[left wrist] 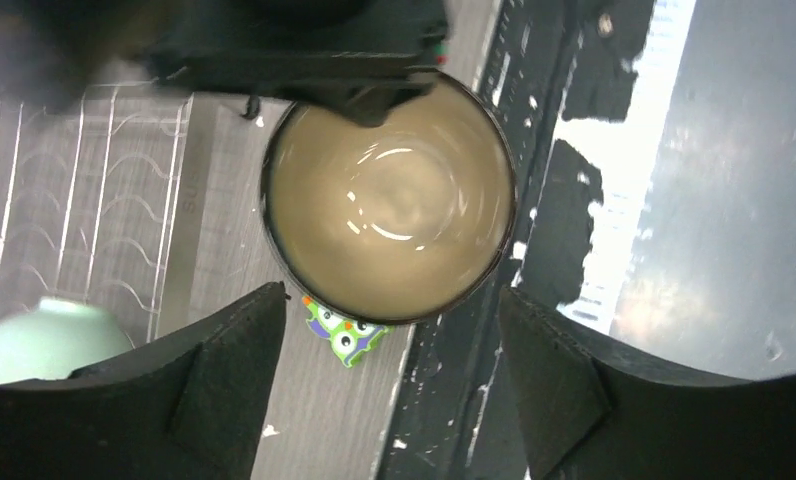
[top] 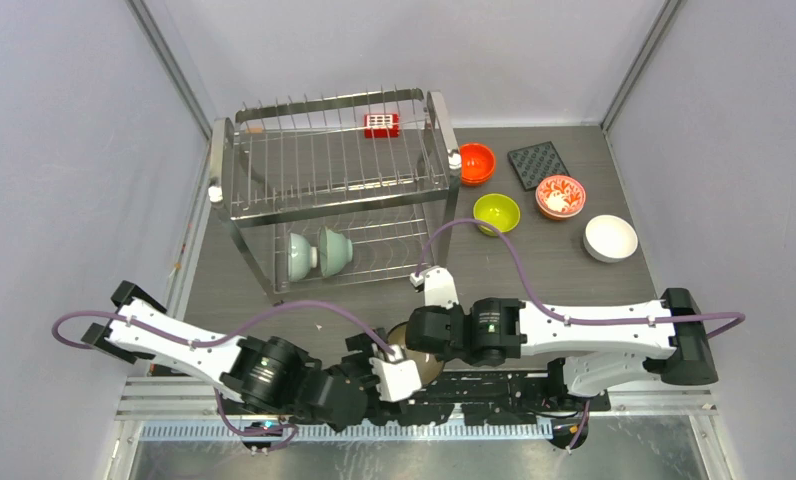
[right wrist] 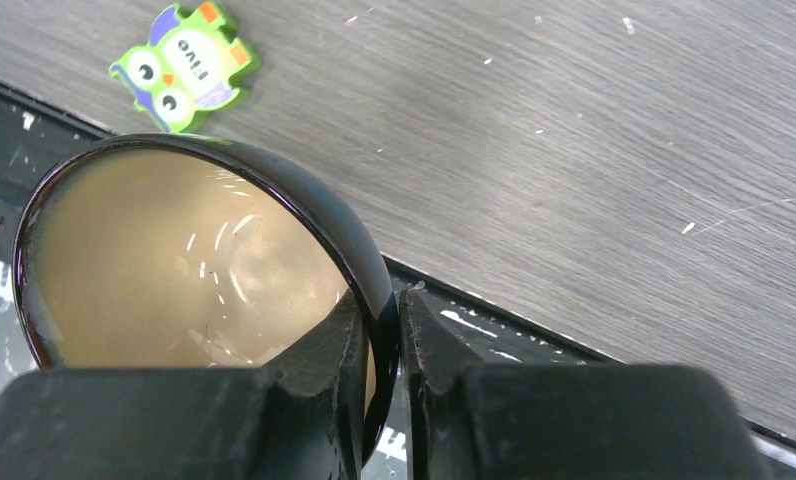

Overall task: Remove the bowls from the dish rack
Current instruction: Place the bowl at the center of the board.

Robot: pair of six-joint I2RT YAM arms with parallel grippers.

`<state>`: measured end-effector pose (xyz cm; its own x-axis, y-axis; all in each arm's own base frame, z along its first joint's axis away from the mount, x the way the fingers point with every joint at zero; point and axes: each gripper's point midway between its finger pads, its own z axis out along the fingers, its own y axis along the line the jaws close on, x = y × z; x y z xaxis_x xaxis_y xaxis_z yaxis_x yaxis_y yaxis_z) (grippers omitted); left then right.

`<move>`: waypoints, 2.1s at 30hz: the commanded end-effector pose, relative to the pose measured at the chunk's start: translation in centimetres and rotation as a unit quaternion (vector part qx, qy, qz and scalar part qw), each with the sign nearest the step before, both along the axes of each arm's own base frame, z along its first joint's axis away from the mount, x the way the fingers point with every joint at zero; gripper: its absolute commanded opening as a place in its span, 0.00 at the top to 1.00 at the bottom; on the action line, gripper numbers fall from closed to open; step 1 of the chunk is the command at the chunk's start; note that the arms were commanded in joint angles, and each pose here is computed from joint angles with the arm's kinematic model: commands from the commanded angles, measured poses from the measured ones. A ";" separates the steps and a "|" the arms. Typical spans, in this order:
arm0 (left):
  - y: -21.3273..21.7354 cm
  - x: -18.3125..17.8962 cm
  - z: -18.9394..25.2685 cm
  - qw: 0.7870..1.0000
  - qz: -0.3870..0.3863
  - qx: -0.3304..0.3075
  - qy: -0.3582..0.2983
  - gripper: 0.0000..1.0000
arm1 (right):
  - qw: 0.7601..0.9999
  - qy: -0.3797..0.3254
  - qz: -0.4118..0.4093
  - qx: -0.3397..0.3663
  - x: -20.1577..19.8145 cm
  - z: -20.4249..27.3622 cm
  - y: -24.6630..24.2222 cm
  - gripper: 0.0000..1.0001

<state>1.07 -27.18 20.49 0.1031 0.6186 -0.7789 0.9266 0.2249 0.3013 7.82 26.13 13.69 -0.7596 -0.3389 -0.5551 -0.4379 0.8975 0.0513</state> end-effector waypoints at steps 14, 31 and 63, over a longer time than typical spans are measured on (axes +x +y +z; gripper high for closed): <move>-0.4 5.5 0.4 0.850 0.389 -0.247 0.255 0.09 | 0.979 -0.078 -0.124 0.141 3.1 3.1 -2.1 0.99; -1.9 7.2 -2.9 0.816 0.476 -0.230 0.232 0.46 | 0.974 -0.063 -0.129 0.177 2.8 3.3 -1.6 0.99; -0.8 7.9 -4.8 0.782 0.531 -0.233 0.229 1.00 | 0.981 -0.061 -0.138 0.120 2.7 1.8 -2.0 0.57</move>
<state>8.18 -26.86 13.75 -0.6625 -0.0783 -0.7449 0.1759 0.9505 -0.2563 9.68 23.53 14.11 -0.7541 -0.0267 -0.6563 -0.2274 0.9480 0.2228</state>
